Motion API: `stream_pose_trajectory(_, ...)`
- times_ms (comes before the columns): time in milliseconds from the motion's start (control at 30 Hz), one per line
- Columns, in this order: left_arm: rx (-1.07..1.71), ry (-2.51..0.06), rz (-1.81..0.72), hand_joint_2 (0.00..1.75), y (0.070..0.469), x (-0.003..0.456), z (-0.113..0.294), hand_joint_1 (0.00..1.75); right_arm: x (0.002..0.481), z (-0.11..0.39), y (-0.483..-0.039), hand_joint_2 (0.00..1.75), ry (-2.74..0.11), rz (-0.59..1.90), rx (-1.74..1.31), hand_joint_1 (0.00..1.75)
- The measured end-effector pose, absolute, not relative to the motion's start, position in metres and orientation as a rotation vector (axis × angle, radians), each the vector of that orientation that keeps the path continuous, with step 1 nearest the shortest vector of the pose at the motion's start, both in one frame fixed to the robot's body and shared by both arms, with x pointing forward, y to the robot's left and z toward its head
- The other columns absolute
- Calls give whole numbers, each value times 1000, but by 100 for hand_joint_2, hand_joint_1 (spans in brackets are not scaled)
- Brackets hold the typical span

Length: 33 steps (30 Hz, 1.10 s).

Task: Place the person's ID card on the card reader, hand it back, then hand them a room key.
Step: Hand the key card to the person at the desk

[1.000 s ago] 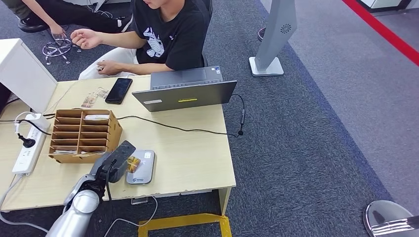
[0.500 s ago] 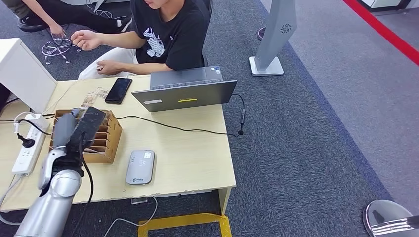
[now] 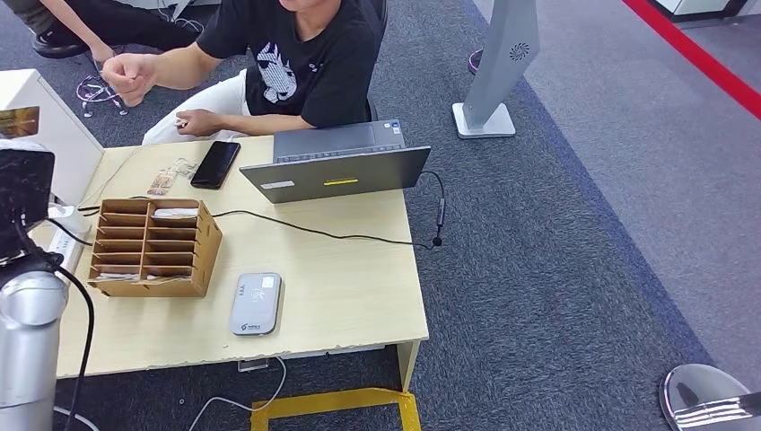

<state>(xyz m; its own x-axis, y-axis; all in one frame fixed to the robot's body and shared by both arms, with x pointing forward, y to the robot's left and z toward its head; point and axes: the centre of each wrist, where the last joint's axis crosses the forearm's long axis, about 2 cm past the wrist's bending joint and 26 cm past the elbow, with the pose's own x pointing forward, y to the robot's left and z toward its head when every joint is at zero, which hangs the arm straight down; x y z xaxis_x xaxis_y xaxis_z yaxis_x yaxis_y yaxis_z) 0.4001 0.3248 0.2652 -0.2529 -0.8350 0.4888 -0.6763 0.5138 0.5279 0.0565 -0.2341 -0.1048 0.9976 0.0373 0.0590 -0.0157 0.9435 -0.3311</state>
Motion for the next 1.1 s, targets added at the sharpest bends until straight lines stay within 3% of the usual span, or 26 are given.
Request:
stream_pose_trajectory(600, 1546, -1803, -110, 175, 417, 397, 251, 175, 62, -104, -234, 175, -81, 42, -350, 0)
stream_pose_trajectory(933, 1568, -1784, -102, 175, 429, 394, 246, 175, 64, -104, -234, 175, -87, 43, -350, 0)
stream_pose_trajectory(1100, 1628, -1852, -238, 175, 419, 391, 240, 175, 64, -103, -233, 175, -96, 46, -348, 0)
